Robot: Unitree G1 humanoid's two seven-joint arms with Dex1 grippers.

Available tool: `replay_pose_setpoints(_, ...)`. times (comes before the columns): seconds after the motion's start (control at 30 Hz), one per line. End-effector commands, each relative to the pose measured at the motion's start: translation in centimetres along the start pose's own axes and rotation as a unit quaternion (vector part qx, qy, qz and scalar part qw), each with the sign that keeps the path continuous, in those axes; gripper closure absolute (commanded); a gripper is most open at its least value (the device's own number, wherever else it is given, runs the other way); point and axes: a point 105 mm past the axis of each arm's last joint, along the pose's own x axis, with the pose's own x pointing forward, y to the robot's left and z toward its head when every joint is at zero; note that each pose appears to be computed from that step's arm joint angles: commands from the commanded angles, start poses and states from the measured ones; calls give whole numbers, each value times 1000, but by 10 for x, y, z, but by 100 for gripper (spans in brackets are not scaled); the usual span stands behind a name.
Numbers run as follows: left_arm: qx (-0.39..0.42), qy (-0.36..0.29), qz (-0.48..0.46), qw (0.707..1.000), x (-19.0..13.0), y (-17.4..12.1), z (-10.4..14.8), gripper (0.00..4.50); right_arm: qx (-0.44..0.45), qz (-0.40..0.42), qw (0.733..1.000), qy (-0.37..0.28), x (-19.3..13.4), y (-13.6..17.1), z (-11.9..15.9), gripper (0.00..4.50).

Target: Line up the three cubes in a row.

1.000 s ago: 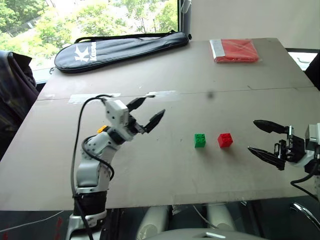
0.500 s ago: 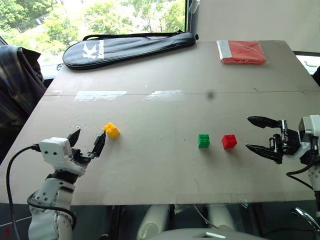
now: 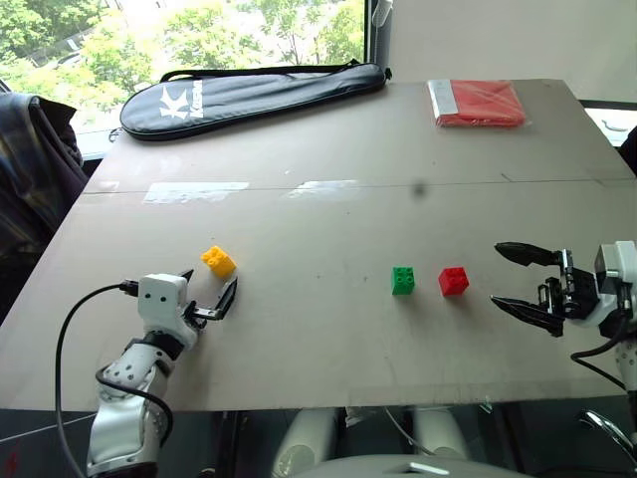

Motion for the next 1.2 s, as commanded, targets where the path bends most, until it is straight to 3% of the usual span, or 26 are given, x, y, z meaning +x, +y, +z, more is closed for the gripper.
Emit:
replay_pose_setpoints(0.03, 21, -9, -77, 997, 9, -3, 3, 9, -30, -6, 1000, -5, -2, -1, 15, 0)
replay_pose_setpoints(0.33, 49, 8, -173, 984, 30, 2, -5, 9, -32, -12, 999, -3, -1, 1, 20, 0)
replay_pose_setpoints(0.47, 51, 2, -192, 980, 33, 9, -1, 114, -33, -14, 999, -2, -2, 1, 20, 0)
replay_pose_setpoints(0.57, 58, 12, -211, 976, 32, 9, -3, 266, -33, -16, 999, -1, -2, 1, 20, 0)
replay_pose_setpoints(0.63, 62, 17, -223, 973, 30, 9, -4, 318, -33, -17, 999, -1, -2, 2, 20, 0)
replay_pose_setpoints(0.77, 71, 10, -243, 967, 32, 2, 2, 315, -32, -18, 999, -2, -2, 3, 20, 0)
replay_pose_setpoints(0.9, 77, -15, -304, 949, 43, -28, 21, 315, -32, -18, 999, -6, -1, 5, 20, 0)
replay_pose_setpoints(1.2, 161, -38, -494, 854, 62, -123, 46, 315, -23, 20, 999, -8, 11, 19, 20, 0)
